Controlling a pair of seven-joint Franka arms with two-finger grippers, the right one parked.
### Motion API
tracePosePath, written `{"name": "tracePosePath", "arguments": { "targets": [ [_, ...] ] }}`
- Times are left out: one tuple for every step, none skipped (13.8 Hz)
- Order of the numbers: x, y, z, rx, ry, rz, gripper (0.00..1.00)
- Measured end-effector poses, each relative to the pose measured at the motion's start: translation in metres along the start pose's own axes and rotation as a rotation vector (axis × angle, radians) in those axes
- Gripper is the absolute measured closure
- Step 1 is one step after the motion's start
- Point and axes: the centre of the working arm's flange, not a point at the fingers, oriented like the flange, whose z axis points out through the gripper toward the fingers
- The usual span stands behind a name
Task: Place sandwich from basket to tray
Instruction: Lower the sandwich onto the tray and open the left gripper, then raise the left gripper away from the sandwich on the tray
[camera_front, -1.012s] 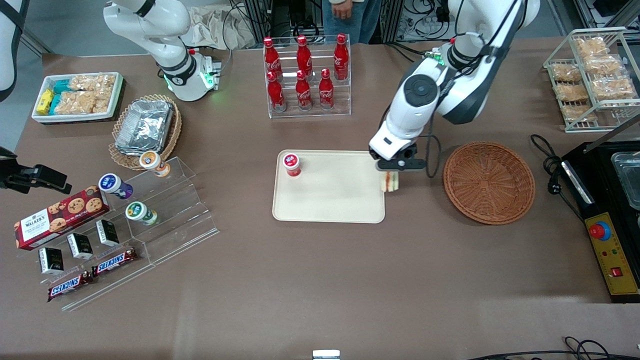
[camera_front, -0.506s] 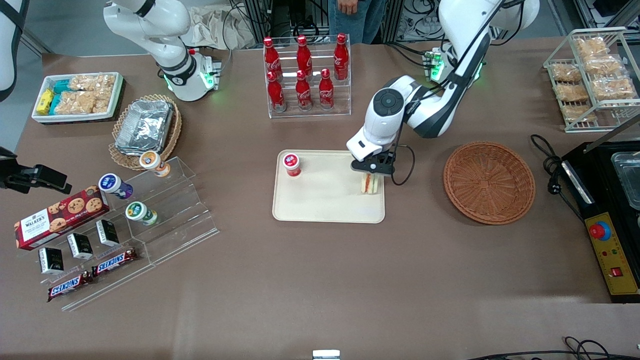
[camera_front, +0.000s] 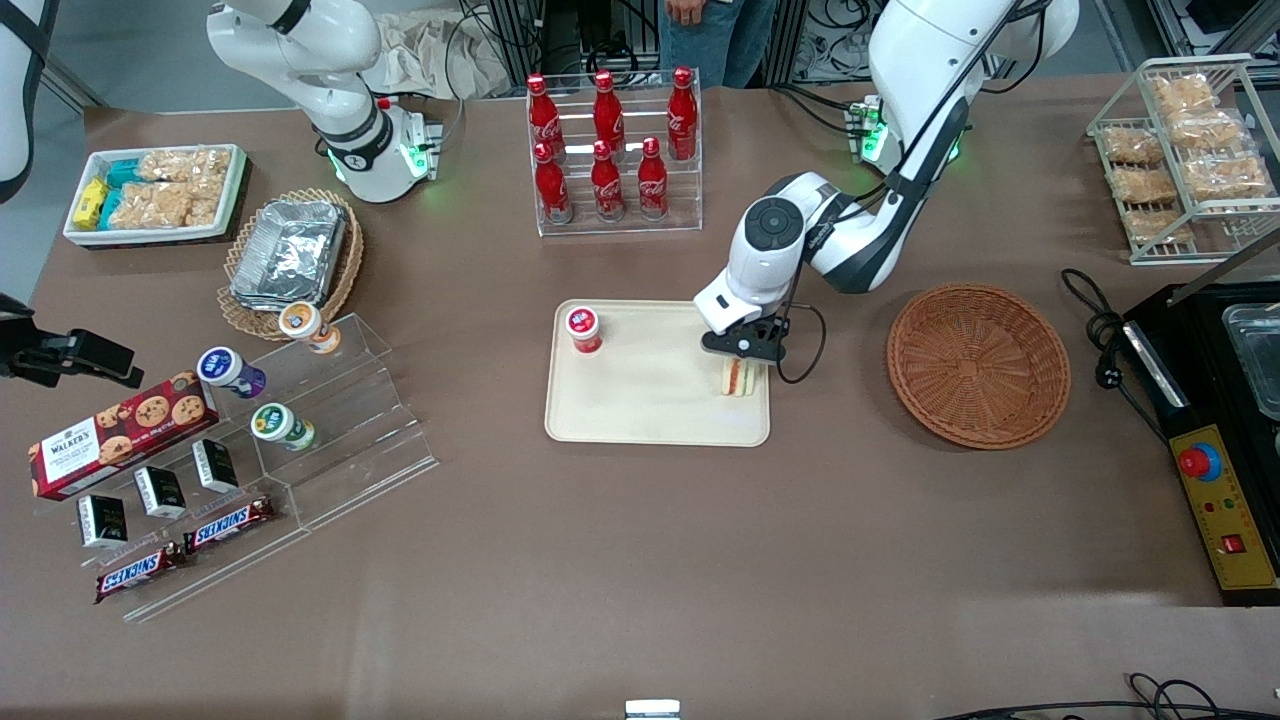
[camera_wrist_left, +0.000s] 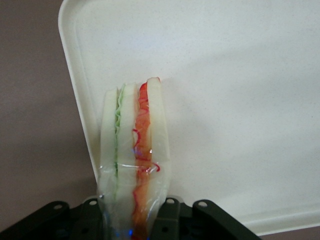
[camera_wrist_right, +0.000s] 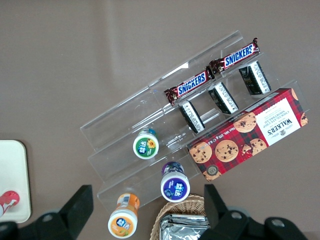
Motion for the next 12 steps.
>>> {"name": "tracePosePath", "arguments": {
  "targets": [
    [0.002,0.000,-0.001,0.000,0.004,0.002,0.60],
    [0.004,0.000,-0.003,-0.001,0.011,0.004,0.49],
    [0.007,0.002,-0.007,-0.003,0.017,0.004,0.41],
    [0.012,0.003,-0.014,0.003,0.017,0.003,0.30],
    [0.021,0.003,-0.028,0.025,0.000,-0.003,0.21],
    [0.031,0.002,-0.052,0.061,-0.029,-0.016,0.10],
    [0.041,-0.002,-0.086,0.096,-0.058,-0.034,0.01],
    [0.050,-0.004,-0.129,0.112,-0.074,-0.045,0.00],
    [0.056,-0.008,-0.172,0.100,-0.074,-0.045,0.00],
    [0.060,-0.016,-0.211,0.076,-0.071,-0.050,0.00],
    [0.064,-0.032,-0.244,0.049,-0.070,-0.055,0.00],
    [0.066,-0.051,-0.270,0.025,-0.069,-0.058,0.00]
  ]
}}
